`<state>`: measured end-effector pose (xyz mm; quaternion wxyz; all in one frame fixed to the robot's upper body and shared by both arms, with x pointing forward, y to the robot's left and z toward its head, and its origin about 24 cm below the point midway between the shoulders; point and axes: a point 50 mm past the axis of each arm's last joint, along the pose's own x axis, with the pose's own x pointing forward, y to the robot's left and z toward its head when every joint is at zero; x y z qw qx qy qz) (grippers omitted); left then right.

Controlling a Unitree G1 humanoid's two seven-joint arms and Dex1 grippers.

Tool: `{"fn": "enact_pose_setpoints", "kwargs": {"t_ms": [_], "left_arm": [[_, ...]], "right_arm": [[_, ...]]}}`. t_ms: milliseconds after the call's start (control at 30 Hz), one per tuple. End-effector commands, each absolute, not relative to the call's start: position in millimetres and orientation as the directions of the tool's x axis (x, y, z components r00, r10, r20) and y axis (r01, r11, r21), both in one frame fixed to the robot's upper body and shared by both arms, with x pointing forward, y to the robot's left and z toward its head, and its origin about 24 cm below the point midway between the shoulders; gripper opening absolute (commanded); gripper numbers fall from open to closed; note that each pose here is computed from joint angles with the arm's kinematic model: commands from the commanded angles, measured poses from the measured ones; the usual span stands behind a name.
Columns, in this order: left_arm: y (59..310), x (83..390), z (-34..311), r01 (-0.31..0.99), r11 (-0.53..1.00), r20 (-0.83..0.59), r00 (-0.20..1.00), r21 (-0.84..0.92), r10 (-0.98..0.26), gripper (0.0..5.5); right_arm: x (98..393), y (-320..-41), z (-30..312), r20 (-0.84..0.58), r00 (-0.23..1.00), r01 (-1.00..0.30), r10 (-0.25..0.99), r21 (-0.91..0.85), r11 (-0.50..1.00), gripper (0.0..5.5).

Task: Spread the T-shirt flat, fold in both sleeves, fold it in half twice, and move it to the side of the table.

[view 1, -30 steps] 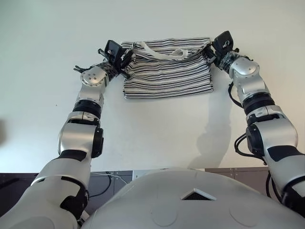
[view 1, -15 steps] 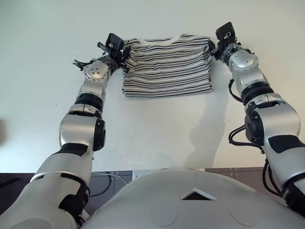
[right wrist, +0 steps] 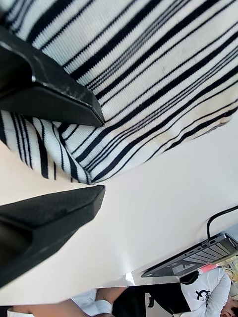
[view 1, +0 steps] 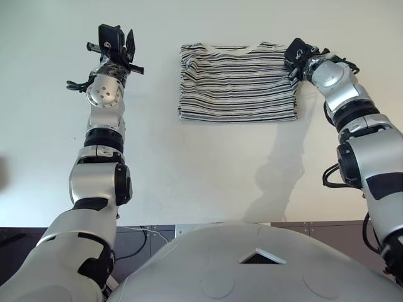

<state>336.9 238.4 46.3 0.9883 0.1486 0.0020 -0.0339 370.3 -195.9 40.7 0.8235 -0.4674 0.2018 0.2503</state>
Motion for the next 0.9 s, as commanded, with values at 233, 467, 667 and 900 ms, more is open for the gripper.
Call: {"fn": "enact_pose_setpoints", "kwargs": {"t_ms": [233,467,667,900], "left_arm": [[224.4,273.1,31.3,0.041,0.971,-0.008,0.999,0.235,-0.040,1.37],[223.3,233.7,47.7,0.108,0.957,-0.065,0.993,0.269,-0.094,1.37],[221.7,230.5,57.6,0.139,0.947,-0.116,0.987,0.289,-0.109,1.37],[222.6,222.7,60.4,0.089,0.957,-0.097,0.993,0.276,-0.064,1.37]], "right_arm": [[184.1,-176.4,50.3,-0.679,-0.112,-0.932,0.726,-0.181,-0.314,2.16],[139.6,-118.6,38.2,-0.573,-0.165,-0.961,0.803,-0.088,-0.261,2.16],[146.1,-88.3,34.4,-0.537,0.054,-0.989,0.842,-0.147,-0.031,2.16],[168.3,-98.8,111.6,-0.309,0.224,-0.961,0.924,-0.226,0.158,2.16]]}}
